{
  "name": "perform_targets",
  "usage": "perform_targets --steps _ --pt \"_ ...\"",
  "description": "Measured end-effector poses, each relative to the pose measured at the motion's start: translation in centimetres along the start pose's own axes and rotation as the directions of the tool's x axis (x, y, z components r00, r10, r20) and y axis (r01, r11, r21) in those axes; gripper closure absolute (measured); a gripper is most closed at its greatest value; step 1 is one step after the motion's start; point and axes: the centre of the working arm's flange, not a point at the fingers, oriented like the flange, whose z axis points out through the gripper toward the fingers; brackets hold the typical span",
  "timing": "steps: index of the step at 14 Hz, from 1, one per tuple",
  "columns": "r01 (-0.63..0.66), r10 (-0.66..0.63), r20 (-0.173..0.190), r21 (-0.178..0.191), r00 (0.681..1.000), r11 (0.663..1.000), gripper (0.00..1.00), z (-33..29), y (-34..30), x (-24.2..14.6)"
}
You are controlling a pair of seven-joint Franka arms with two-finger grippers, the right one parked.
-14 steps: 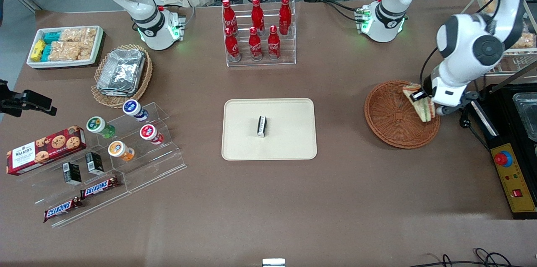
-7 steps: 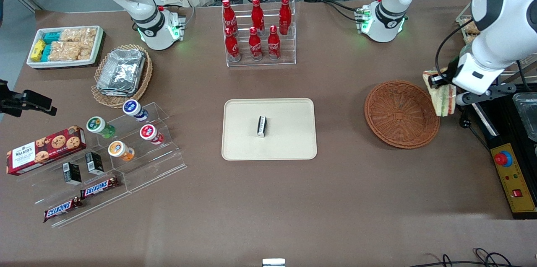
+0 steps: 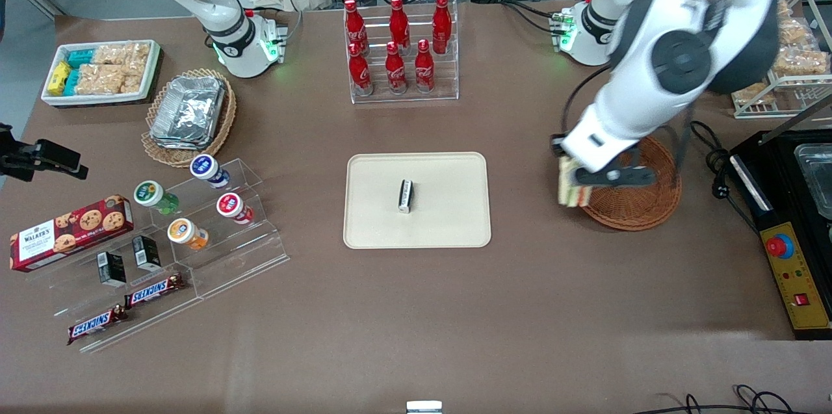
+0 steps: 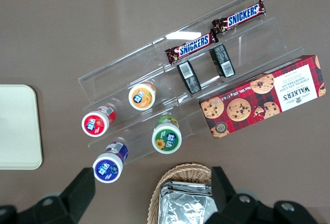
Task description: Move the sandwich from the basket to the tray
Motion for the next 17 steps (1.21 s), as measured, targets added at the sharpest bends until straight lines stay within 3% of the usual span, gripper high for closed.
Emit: perform_targets --steps 3,8,16,17 --pt "-0.014 0.014 -0.008 0.006 1.000 1.000 0.75 6.1 6.4 2.1" --pt "-0.061 0.060 0.034 0.034 0.998 0.998 0.75 15.7 11.6 2.5" --pt "-0.003 0.001 0.035 0.058 0.999 0.998 0.76 25.1 15.3 1.6" --pt "-0.001 -0.001 0.036 0.061 0.999 0.998 0.71 25.2 15.2 1.6"
